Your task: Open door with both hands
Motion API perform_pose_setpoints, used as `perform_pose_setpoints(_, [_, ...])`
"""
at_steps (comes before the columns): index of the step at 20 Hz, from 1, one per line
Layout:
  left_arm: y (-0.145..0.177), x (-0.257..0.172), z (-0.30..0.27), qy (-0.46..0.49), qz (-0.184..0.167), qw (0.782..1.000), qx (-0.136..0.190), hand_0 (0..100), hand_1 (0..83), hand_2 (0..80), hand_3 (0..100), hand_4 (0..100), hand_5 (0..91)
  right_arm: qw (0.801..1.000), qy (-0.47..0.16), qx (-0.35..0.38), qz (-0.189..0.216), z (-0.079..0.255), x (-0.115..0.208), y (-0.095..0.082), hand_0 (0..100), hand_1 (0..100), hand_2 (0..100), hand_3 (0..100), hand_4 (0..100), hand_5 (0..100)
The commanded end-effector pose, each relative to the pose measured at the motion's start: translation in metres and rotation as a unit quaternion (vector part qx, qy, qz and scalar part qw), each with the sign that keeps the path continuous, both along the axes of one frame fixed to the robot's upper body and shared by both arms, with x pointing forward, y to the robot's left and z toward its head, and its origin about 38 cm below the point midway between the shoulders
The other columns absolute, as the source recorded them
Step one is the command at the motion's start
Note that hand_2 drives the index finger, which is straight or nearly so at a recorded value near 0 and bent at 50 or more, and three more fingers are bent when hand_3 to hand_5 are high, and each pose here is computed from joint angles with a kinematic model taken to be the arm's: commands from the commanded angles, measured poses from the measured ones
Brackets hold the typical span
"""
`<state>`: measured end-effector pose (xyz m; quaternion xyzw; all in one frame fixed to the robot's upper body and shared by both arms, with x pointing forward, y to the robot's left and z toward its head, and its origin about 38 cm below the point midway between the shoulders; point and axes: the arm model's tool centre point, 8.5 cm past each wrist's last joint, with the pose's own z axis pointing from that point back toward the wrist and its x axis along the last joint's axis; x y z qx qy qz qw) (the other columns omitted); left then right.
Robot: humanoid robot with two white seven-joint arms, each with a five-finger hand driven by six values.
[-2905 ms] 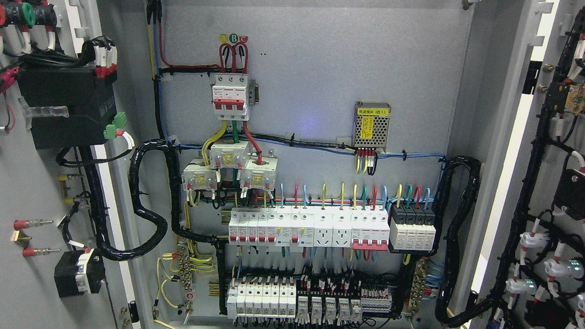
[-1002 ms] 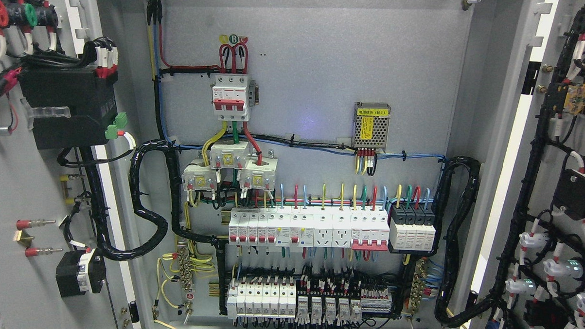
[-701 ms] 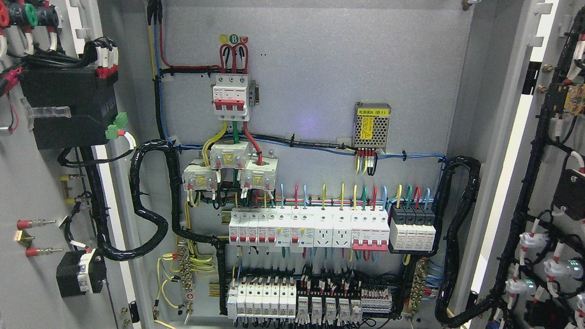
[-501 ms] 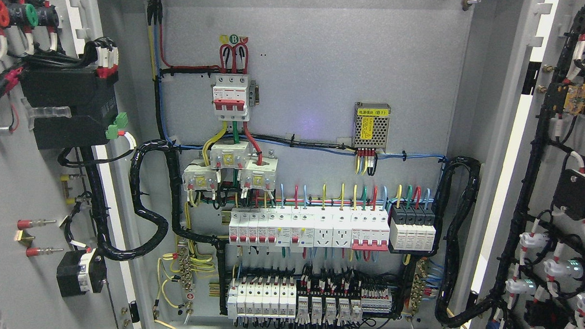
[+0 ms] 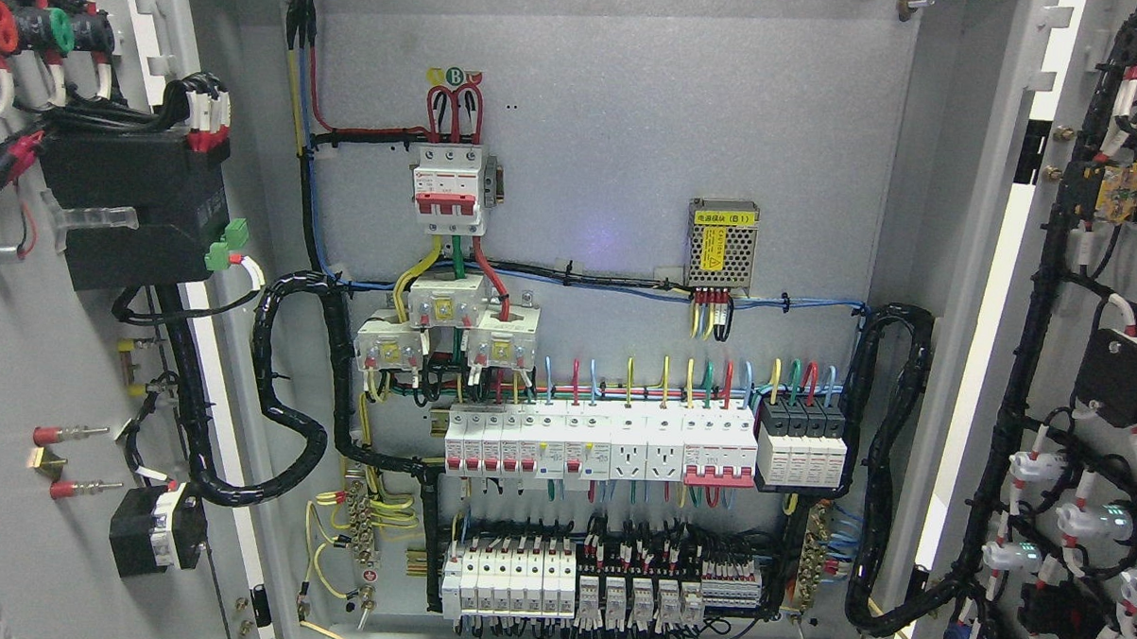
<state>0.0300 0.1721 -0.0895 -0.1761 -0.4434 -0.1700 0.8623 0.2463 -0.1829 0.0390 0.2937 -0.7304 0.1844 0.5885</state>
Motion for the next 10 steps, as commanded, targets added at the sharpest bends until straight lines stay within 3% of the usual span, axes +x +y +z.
perform_pose_setpoints(1, [-0.016, 0.054, 0.081, -0.154, -0.008, 0.987, -0.045, 0, 0.0, 0.0, 0, 3, 0.0, 0.998, -0.02, -0.043, -0.045, 0.008, -0.001, -0.057, 0, 0, 0, 0, 0, 0])
perform_pose_setpoints(5, [-0.007, 0.065, 0.088, -0.173, 0.003, 0.984, -0.039, 0, 0.0, 0.0, 0, 3, 0.0, 0.996, -0.049, -0.044, -0.051, 0.024, -0.008, -0.071, 0, 0, 0, 0, 0, 0])
perform_pose_setpoints(10, [0.007, 0.087, 0.099, -0.203, 0.04, 0.977, -0.056, 0, 0.0, 0.0, 0, 3, 0.0, 0.995, -0.077, -0.041, -0.039, 0.048, -0.018, -0.072, 0, 0, 0, 0, 0, 0])
